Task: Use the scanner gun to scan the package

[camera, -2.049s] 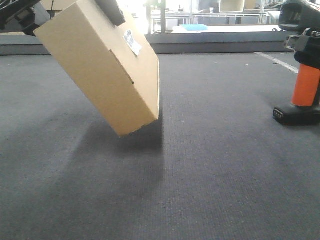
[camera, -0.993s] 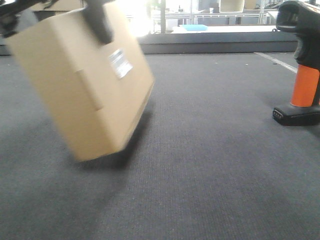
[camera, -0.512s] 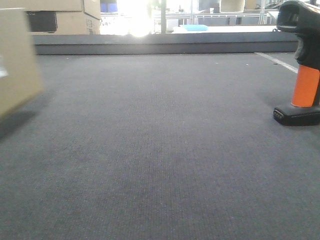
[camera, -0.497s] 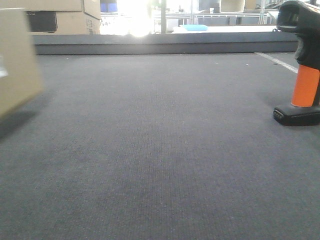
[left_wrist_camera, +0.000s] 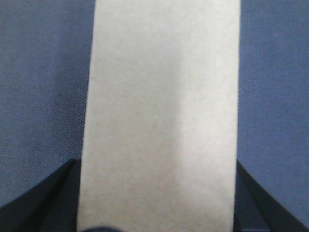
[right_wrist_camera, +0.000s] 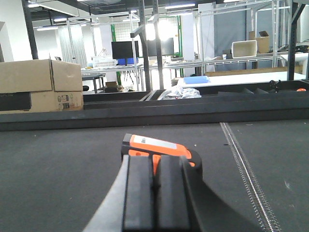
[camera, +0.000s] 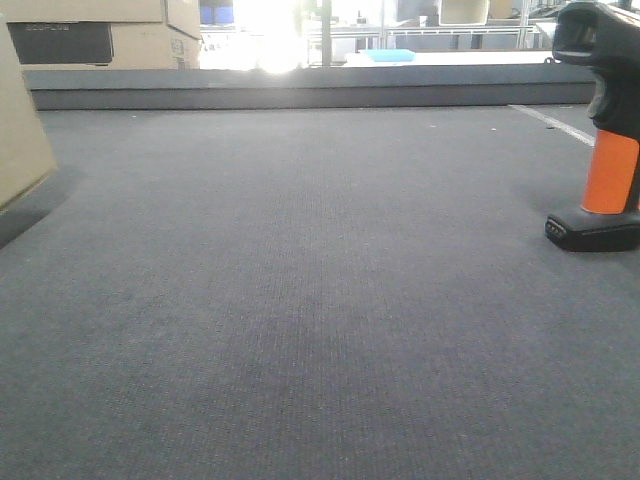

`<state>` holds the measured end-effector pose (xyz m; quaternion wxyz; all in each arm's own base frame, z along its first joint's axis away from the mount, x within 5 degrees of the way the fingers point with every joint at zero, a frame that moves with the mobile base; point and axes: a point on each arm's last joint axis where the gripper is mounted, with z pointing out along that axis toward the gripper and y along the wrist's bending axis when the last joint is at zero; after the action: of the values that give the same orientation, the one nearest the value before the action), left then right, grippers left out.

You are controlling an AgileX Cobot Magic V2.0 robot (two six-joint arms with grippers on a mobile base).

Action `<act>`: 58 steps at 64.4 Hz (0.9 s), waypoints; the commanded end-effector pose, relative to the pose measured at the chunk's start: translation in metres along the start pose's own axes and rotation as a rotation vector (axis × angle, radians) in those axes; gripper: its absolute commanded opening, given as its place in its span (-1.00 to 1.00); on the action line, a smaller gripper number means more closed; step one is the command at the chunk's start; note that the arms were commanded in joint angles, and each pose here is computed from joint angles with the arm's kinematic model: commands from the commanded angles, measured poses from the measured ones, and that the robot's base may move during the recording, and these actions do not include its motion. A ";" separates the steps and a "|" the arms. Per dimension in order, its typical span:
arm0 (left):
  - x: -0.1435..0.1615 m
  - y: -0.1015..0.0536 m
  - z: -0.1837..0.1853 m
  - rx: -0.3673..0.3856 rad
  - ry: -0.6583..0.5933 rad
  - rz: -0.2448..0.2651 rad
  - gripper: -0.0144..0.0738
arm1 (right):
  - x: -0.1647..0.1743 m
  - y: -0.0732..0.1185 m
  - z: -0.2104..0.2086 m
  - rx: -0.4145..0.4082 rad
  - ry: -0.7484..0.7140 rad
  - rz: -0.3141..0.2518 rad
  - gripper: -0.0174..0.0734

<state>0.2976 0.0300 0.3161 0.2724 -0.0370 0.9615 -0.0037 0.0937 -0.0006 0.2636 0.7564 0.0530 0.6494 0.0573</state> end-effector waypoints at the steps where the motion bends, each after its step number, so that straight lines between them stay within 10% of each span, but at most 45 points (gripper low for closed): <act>1: -0.004 -0.001 0.005 0.012 -0.016 0.001 -0.93 | 0.000 0.000 -0.001 0.000 -0.001 -0.013 -0.96; 32: -0.004 -0.003 0.012 -0.053 0.008 0.103 -0.93 | 0.001 0.000 -0.001 0.002 0.009 -0.013 -0.96; 58: -0.004 -0.003 0.012 -0.052 0.008 0.092 -0.86 | 0.001 0.000 -0.001 0.002 0.009 -0.013 -0.96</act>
<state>0.3057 0.0284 0.3038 0.2511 0.0029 0.9673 0.0348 0.0939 -0.0008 0.2615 0.7489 0.0543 0.6581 0.0562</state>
